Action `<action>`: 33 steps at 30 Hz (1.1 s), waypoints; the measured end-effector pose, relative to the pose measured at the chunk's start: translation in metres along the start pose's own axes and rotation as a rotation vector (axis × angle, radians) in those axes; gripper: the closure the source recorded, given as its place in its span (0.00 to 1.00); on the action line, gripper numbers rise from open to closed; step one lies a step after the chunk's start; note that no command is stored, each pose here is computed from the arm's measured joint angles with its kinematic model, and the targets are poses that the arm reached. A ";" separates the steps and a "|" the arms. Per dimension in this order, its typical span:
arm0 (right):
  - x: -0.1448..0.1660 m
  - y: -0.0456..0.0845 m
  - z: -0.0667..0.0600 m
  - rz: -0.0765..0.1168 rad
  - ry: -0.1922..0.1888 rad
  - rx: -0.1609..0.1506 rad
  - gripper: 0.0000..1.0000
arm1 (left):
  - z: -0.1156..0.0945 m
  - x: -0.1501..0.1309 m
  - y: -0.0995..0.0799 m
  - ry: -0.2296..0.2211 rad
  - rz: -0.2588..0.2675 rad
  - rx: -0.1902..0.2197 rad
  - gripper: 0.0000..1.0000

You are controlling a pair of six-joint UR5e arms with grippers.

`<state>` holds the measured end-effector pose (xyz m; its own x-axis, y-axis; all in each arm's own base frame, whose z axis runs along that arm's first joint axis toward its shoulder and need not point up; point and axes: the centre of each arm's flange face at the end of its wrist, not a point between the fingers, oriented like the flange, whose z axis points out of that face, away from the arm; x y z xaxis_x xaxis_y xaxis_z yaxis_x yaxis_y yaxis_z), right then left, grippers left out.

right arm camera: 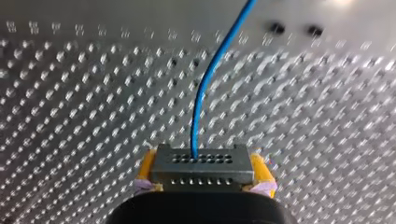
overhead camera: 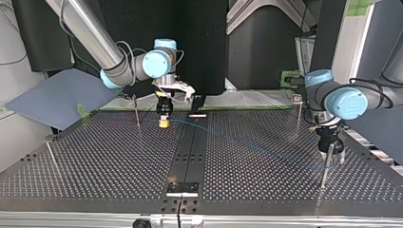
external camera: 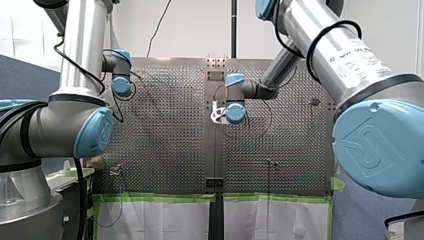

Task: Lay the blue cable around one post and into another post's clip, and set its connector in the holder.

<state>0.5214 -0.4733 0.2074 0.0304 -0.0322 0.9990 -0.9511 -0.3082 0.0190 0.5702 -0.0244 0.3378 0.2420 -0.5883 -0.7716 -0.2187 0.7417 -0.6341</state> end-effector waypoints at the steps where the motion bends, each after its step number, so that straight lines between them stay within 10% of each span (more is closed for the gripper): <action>1: -0.002 0.004 0.001 0.007 0.000 -0.009 1.00 | 0.000 0.000 0.000 0.000 0.000 0.001 0.01; 24: -0.072 0.127 0.007 0.155 0.013 -0.257 1.00 | -0.003 0.004 -0.005 0.008 0.007 0.011 0.01; 33: -0.117 0.182 0.001 0.159 -0.009 -0.366 1.00 | -0.003 0.005 -0.006 0.011 0.005 0.014 0.01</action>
<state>0.3452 -0.5262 0.0945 -0.1250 -0.0614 0.9903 -0.9908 0.0601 -0.1213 0.5699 -0.0326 0.3379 0.2306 -0.5882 -0.7751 -0.2066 0.7488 -0.6298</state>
